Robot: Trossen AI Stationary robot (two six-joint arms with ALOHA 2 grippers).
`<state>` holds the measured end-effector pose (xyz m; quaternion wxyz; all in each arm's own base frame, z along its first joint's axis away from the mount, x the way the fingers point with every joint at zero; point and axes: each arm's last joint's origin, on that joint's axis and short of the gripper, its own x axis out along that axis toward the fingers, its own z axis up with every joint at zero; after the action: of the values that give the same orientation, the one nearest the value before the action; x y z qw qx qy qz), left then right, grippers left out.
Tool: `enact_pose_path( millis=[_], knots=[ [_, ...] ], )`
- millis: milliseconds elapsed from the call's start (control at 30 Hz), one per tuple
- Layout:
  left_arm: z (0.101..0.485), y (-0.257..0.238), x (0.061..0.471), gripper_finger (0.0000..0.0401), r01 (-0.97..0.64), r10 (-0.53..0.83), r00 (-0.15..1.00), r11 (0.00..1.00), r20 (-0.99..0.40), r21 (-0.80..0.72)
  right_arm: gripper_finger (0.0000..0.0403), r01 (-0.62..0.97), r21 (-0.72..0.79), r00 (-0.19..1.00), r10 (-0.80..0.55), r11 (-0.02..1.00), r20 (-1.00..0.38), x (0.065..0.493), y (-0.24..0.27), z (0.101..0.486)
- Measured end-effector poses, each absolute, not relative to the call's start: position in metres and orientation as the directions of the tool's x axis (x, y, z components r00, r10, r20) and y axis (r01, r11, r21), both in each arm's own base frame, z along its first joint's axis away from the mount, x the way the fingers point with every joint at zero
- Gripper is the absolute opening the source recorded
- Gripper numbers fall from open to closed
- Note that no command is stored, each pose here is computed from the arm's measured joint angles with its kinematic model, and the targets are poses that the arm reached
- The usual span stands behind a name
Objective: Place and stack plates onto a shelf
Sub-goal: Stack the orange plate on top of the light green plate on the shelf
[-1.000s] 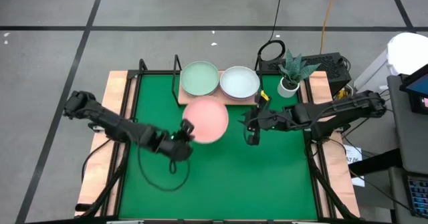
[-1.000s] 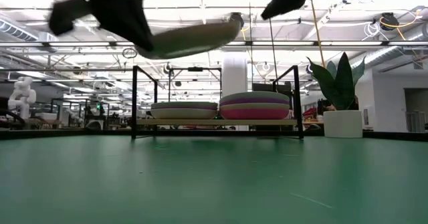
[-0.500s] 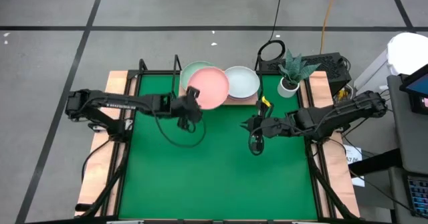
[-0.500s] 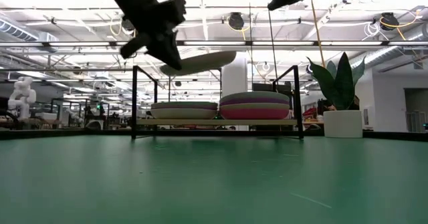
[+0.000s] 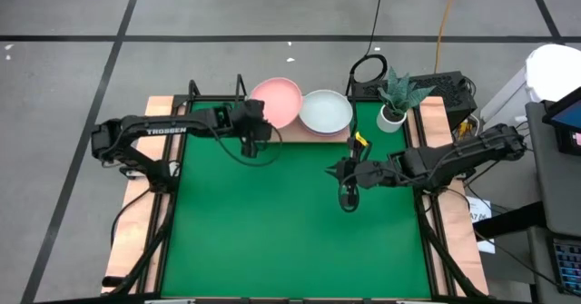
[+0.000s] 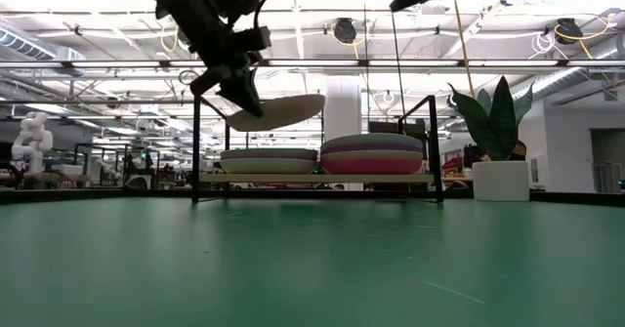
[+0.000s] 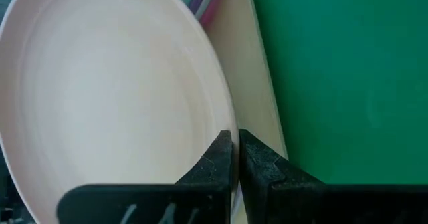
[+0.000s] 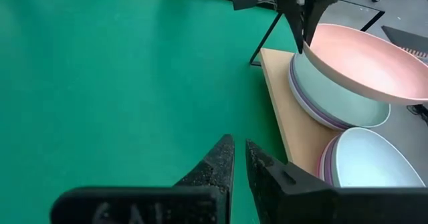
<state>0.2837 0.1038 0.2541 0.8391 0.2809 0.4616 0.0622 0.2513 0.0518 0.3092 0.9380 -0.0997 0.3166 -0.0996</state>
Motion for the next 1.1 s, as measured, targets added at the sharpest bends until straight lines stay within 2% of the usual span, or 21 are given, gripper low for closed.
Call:
enact_pose_path(
  millis=[267,1100],
  knots=[
    [0.254,0.118,0.278,0.0035,0.121,0.371,0.556,0.85,-0.744,0.513,0.0022,0.11,-0.268,0.78,-0.25,0.957,-0.574,0.251,0.052,0.309],
    [0.254,0.13,0.273,0.0042,0.167,0.372,0.552,0.827,-0.746,0.536,0.0022,0.108,-0.27,0.78,-0.25,0.957,-0.574,0.251,0.052,0.309]
  ],
)
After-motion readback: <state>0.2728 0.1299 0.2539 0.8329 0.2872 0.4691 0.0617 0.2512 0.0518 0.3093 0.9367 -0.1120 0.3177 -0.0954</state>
